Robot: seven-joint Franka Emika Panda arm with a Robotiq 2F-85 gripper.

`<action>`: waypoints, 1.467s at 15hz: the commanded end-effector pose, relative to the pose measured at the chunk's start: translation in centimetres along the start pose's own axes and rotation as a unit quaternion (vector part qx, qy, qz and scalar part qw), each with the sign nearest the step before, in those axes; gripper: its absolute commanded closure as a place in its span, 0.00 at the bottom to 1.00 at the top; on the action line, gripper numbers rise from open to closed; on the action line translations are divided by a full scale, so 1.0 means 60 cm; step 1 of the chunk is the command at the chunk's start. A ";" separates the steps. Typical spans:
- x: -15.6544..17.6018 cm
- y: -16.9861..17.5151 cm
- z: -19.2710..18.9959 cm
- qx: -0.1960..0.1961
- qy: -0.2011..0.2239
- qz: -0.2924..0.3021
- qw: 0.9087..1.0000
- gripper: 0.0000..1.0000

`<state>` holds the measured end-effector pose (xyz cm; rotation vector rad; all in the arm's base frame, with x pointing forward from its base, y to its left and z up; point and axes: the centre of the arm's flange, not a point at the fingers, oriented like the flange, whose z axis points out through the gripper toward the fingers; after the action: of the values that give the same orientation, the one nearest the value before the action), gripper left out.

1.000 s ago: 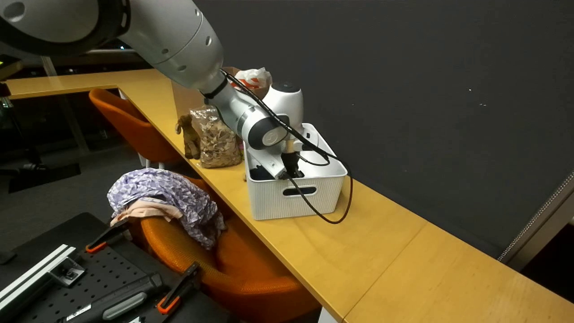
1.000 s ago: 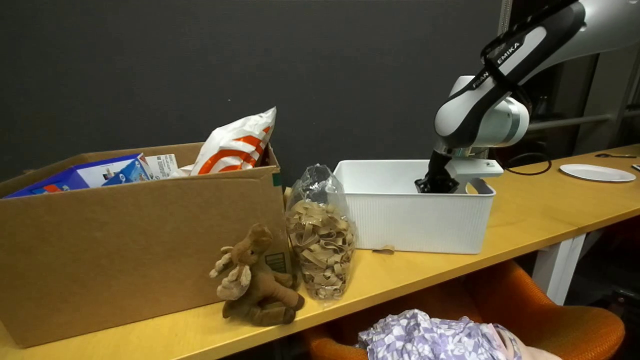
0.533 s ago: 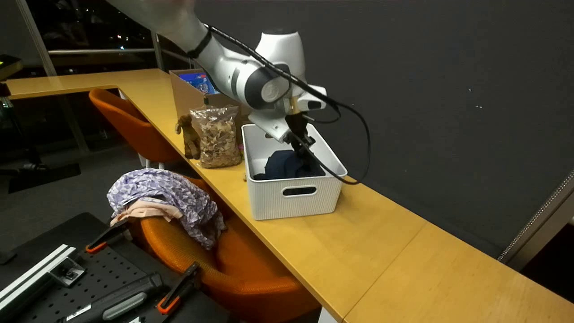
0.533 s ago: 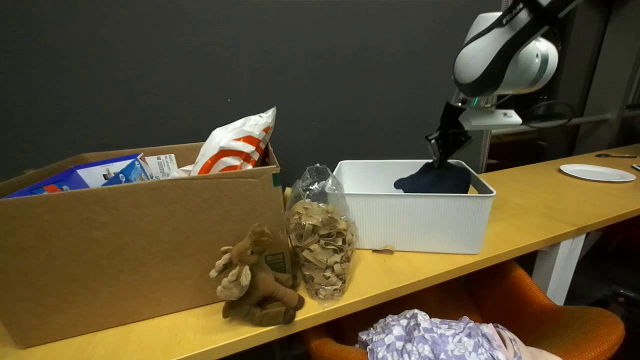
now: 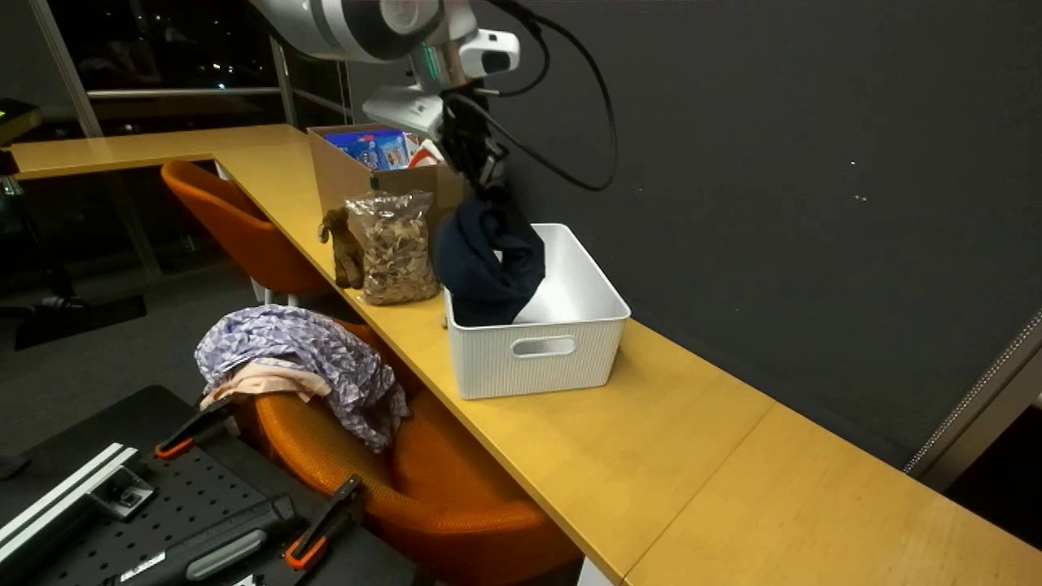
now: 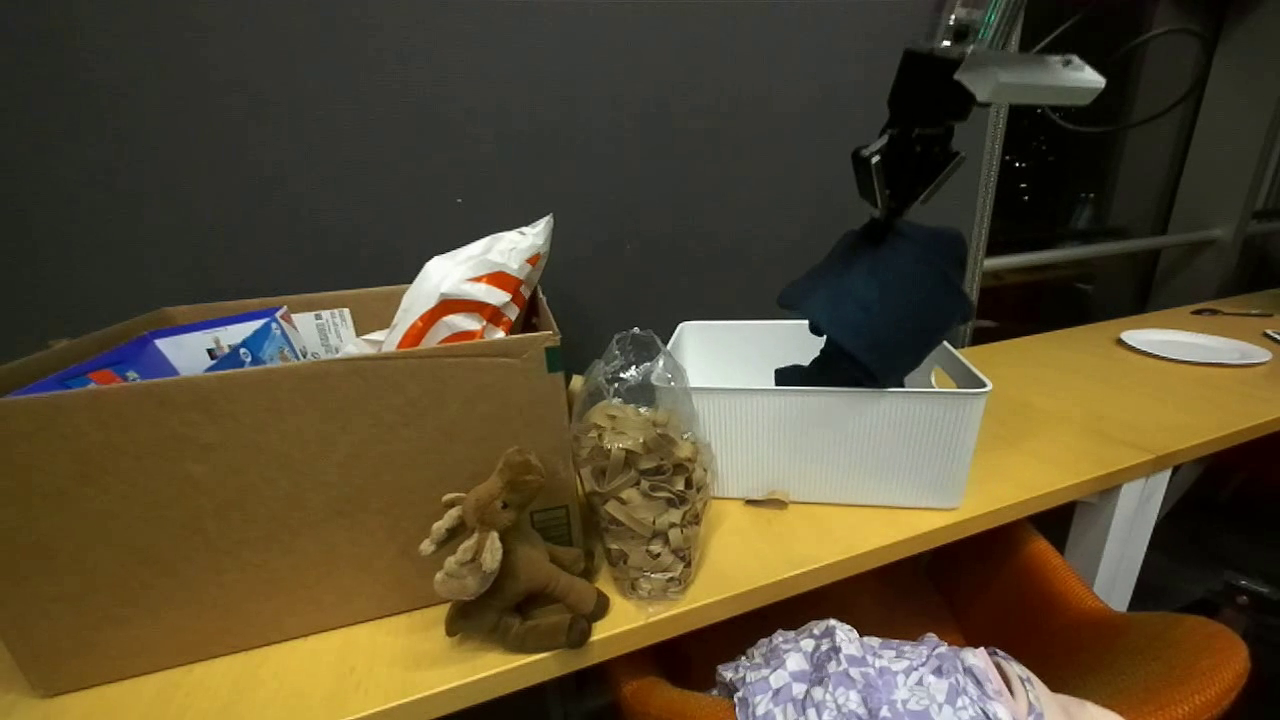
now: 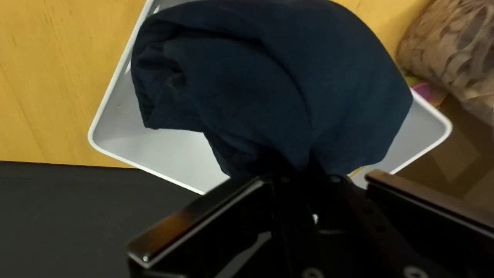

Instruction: Take the clothing out of the basket

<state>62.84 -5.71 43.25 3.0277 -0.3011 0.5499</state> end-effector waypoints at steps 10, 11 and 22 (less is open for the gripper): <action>-0.275 -0.358 -0.273 0.096 -0.083 -0.184 0.975 0.97; -0.289 -0.358 -0.276 0.098 -0.098 -0.186 0.973 0.97; -0.314 -0.200 0.036 0.058 -0.278 -0.143 0.948 0.97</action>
<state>46.99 12.12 37.04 3.2001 0.2005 -0.2556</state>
